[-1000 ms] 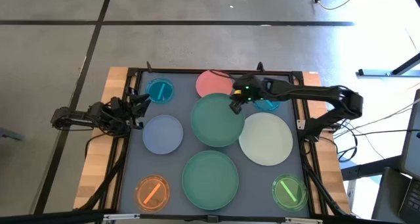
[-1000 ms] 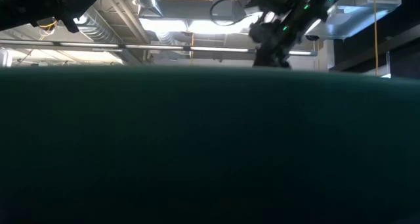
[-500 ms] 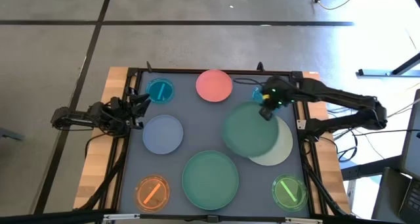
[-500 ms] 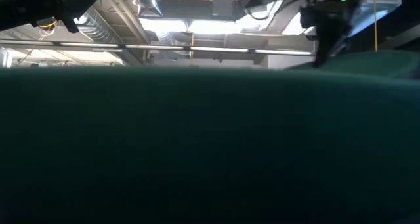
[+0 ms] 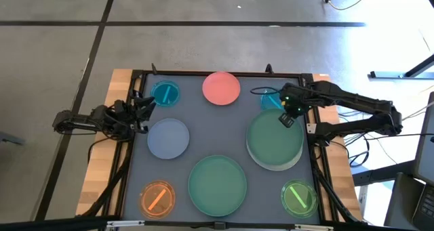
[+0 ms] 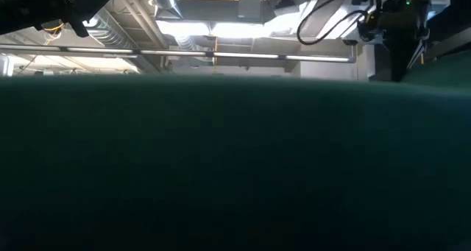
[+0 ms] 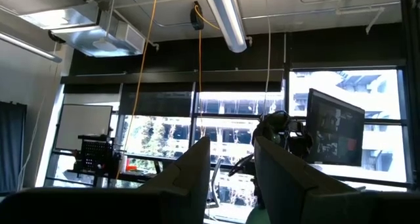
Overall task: Stack plastic plates
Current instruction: Stack the top green plate on top of the white plate
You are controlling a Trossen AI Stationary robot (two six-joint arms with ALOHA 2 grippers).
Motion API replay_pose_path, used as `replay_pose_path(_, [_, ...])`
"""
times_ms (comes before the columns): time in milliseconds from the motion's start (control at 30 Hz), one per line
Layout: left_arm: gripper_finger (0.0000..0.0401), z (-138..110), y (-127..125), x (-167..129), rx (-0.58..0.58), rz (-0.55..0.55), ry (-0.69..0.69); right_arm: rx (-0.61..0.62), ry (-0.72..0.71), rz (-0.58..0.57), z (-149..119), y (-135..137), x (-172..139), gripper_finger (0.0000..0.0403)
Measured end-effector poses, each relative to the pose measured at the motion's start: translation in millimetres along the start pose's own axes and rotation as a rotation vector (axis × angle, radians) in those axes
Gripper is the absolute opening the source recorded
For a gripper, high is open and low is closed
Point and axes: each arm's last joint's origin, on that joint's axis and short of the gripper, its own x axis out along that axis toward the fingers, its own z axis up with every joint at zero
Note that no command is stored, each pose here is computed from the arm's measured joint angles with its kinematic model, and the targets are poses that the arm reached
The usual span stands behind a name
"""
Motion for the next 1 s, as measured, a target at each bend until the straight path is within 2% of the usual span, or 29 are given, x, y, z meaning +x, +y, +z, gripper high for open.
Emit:
replay_pose_path(167, [0.0112, 0, 0, 0, 0.001, 0.0, 0.004, -0.012, 0.077, -0.033, -10, -1, 26, 0.0002])
replay_pose_path(333, [0.0112, 0, 0, 0, 0.001, 0.0, 0.004, -0.012, 0.101, -0.007, -17, 0, 56, 0.0002])
replay_pose_path(500, [0.0112, 0, 0, 0, 0.001, -0.001, 0.004, -0.016, 0.137, -0.03, -27, -2, 78, 0.0003])
replay_pose_path(667, [0.0112, 0, 0, 0, 0.002, 0.0, 0.004, -0.017, 0.148, -0.033, -33, -3, 91, 0.0003])
replay_pose_path(900, [0.0112, 0, 0, 0, 0.002, 0.0, 0.004, -0.013, 0.124, -0.019, -31, -2, 91, 0.0003])
replay_pose_path(1000, [0.0112, 0, 0, 0, 0.002, 0.0, 0.004, -0.01, 0.119, -0.034, -31, -2, 91, 0.0016])
